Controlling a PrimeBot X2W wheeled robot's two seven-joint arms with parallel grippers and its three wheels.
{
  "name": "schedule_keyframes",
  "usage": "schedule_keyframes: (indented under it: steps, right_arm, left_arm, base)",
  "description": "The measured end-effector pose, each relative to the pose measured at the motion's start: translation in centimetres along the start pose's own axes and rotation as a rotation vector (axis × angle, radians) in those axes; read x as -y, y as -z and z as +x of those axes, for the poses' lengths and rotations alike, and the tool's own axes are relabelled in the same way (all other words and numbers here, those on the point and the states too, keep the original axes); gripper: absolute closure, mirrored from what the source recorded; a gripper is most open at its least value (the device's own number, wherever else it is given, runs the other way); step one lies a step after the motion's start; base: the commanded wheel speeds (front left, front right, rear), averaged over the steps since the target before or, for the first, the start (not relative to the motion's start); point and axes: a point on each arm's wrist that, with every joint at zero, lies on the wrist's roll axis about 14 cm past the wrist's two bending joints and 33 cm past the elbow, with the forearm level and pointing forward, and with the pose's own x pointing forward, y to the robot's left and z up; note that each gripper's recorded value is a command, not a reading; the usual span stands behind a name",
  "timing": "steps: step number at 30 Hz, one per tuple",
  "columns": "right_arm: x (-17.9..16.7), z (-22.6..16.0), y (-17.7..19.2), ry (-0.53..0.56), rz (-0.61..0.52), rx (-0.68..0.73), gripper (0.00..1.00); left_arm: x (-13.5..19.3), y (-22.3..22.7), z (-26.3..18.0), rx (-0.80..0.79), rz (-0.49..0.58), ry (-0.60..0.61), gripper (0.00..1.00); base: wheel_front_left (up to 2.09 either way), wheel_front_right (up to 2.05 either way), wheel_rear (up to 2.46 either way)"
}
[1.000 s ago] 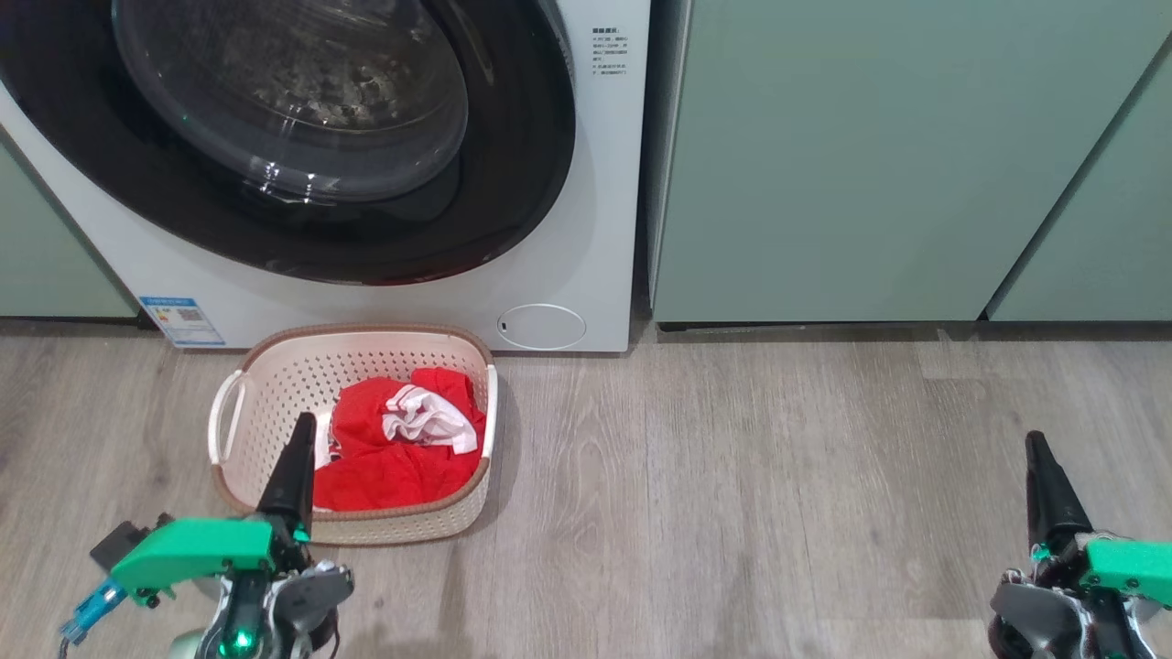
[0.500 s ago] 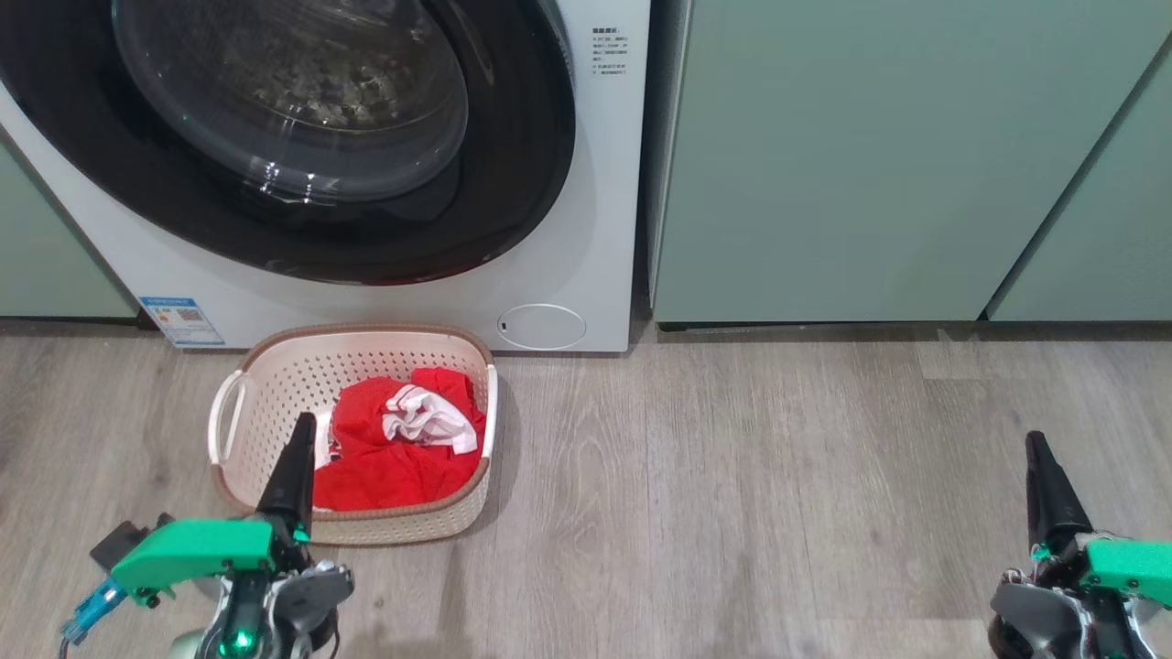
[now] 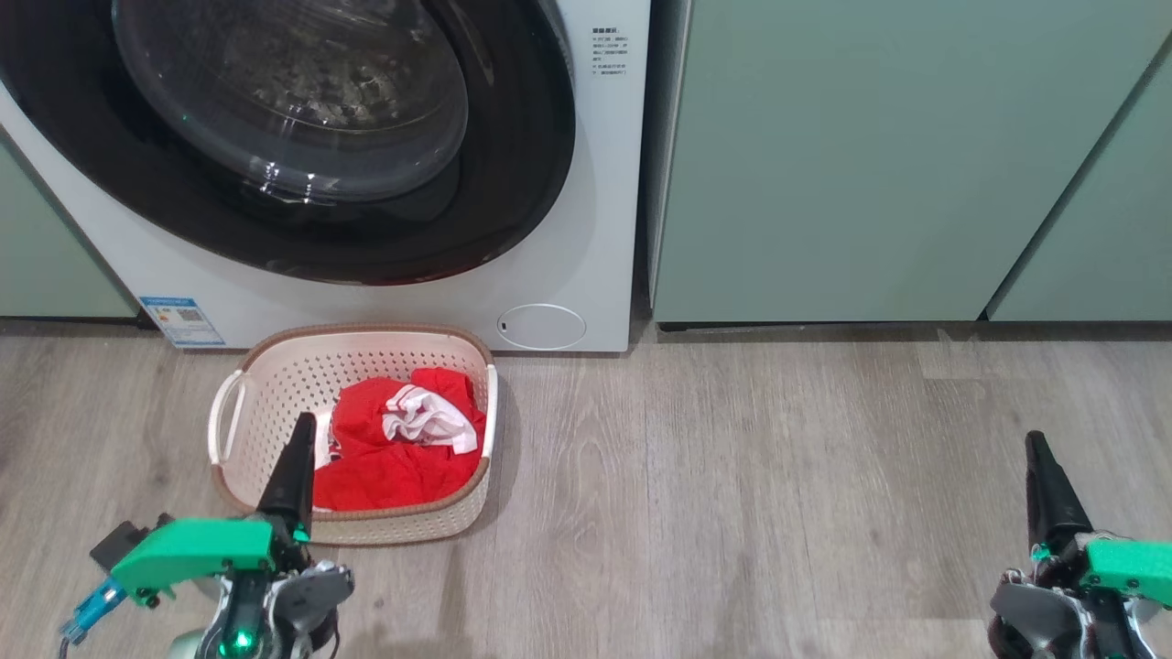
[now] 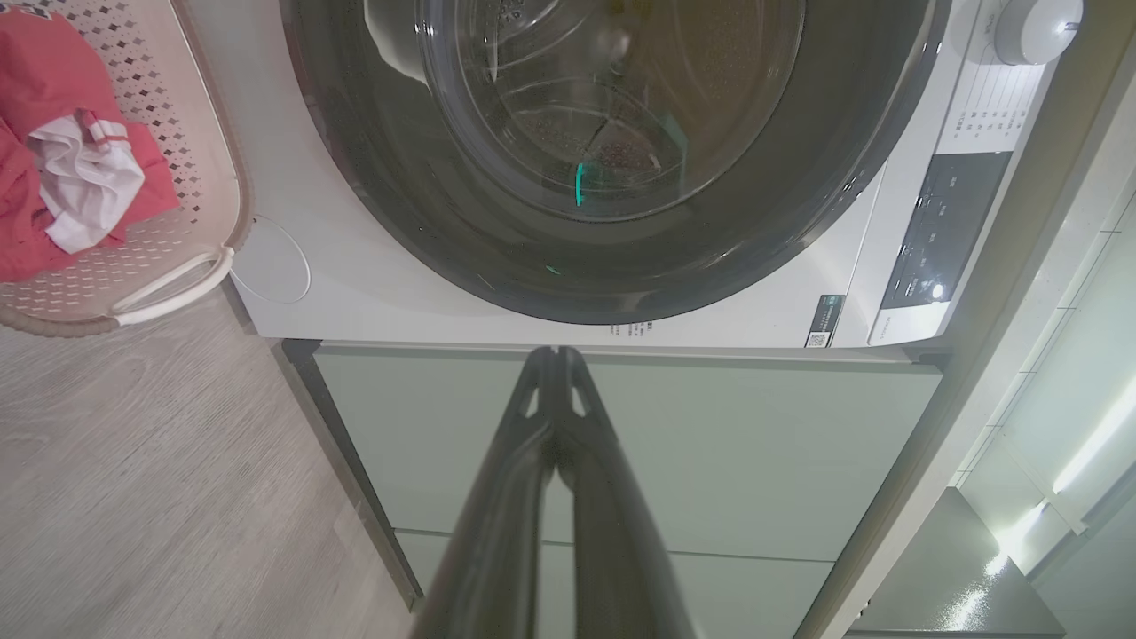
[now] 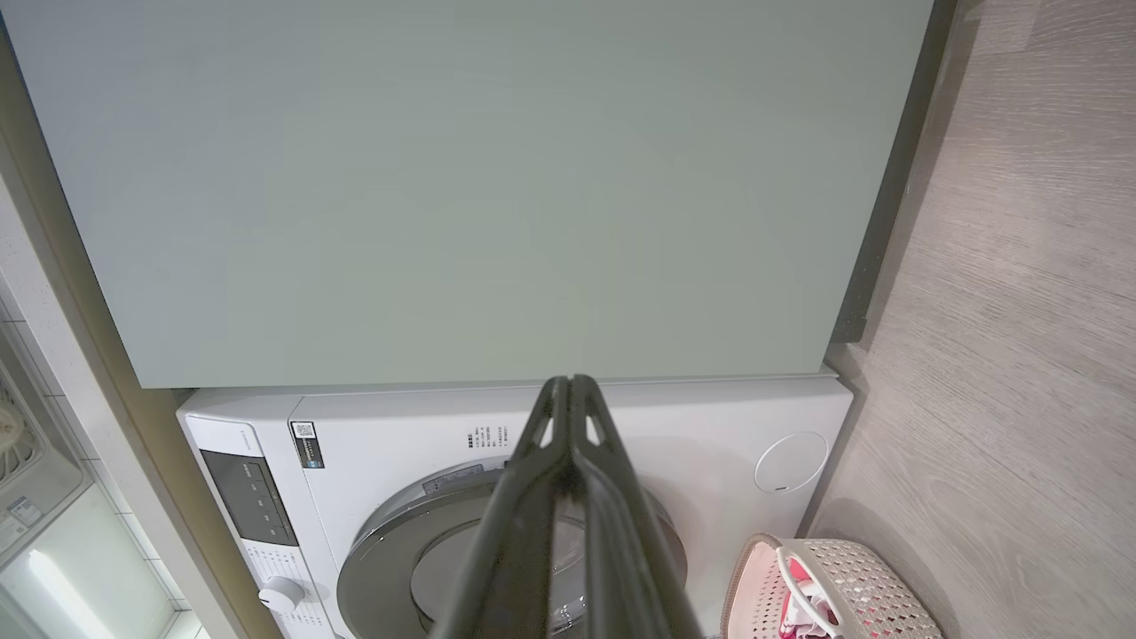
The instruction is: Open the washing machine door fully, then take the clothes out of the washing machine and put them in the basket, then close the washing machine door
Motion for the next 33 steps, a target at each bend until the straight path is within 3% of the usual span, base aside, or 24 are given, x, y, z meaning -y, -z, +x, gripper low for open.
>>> schedule_keyframes:
  steps: [33]
  right_arm:
    - [0.00,0.00,-0.01,0.000,0.000,0.000,1.00]
  left_arm:
    - [0.00,0.01,0.00,0.000,0.000,0.000,1.00]
  base:
    - [0.00,0.00,0.00]
